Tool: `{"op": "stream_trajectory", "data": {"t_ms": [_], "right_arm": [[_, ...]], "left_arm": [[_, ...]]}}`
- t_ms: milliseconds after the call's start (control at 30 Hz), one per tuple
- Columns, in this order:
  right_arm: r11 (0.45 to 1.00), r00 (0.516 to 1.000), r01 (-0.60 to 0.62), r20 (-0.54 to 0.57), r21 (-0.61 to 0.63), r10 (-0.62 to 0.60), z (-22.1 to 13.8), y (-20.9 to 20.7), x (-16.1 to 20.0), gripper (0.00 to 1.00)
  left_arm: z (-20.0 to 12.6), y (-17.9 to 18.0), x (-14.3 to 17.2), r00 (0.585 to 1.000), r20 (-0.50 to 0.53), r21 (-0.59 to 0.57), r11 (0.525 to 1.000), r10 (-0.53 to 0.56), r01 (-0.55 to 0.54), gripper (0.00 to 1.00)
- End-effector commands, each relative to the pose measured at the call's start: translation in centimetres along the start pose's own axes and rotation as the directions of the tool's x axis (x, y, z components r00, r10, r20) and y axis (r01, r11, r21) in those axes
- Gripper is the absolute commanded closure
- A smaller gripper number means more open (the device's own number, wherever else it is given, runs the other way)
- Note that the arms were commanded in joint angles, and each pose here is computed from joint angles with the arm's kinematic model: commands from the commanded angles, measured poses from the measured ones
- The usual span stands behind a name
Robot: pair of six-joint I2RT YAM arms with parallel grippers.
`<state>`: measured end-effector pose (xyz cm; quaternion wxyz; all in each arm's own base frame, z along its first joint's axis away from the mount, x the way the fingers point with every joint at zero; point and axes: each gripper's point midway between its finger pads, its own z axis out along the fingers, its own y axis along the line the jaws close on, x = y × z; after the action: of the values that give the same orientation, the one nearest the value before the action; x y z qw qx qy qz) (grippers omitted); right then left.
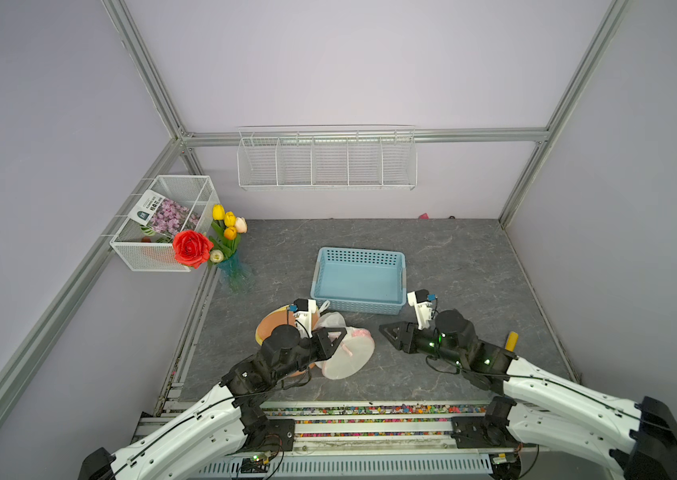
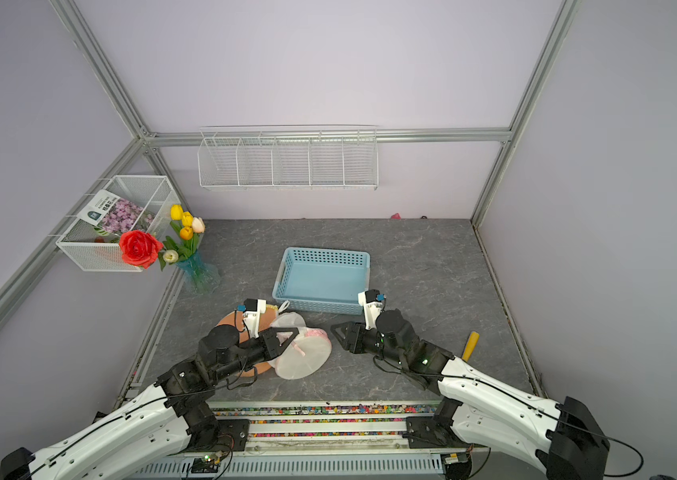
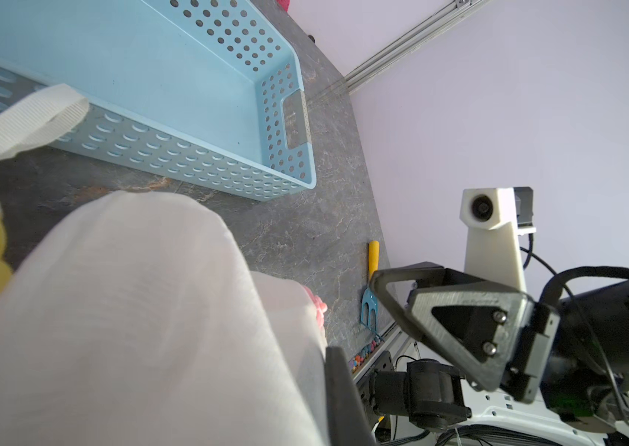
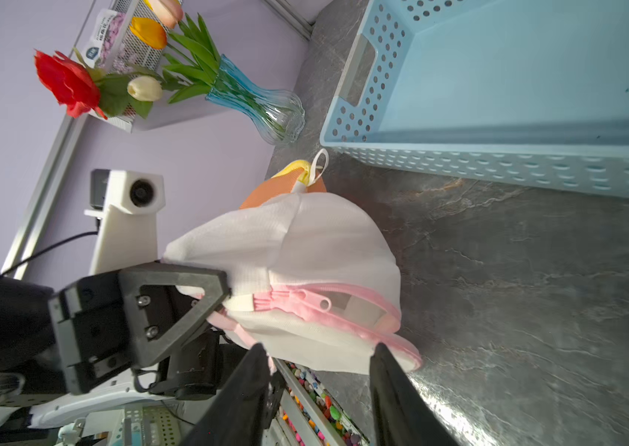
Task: Turn the laundry bag inside out
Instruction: Turn over the laundry bag, then zip the zipper on the laundry bag.
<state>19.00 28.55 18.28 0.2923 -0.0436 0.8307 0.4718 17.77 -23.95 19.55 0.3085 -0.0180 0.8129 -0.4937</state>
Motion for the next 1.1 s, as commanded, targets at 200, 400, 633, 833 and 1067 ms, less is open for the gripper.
{"op": "stream_trajectory", "data": {"t_ms": [200,400,633,833,1067], "right_arm": [[0.997,0.988,-0.064,0.135,-0.042,0.069,2.0,0.1,-1.5,0.46],[0.986,0.978,-0.114,0.161,-0.124,0.134,3.2,0.3,-1.6,0.45],[0.963,0.962,-0.189,0.161,-0.191,0.22,4.2,0.6,-1.3,0.45],[0.942,0.952,-0.231,0.144,-0.243,0.271,5.0,1.5,-0.8,0.46],[0.93,0.944,-0.258,0.135,-0.263,0.3,5.3,1.9,-0.7,0.47]], "left_arm": [[-1.0,-1.1,-1.0,0.998,0.056,0.04,0.998,0.043,-0.046,1.0],[-1.0,-0.8,-0.8,0.998,0.06,0.047,0.999,0.024,-0.027,1.0],[-0.8,-0.6,-1.0,0.998,0.069,0.038,0.999,0.01,-0.013,1.0],[-0.4,-0.8,-1.1,0.998,0.064,0.036,0.999,0.012,-0.014,1.0],[-0.3,-0.8,-1.3,0.997,0.071,0.033,0.999,0.01,-0.013,1.0]]}}
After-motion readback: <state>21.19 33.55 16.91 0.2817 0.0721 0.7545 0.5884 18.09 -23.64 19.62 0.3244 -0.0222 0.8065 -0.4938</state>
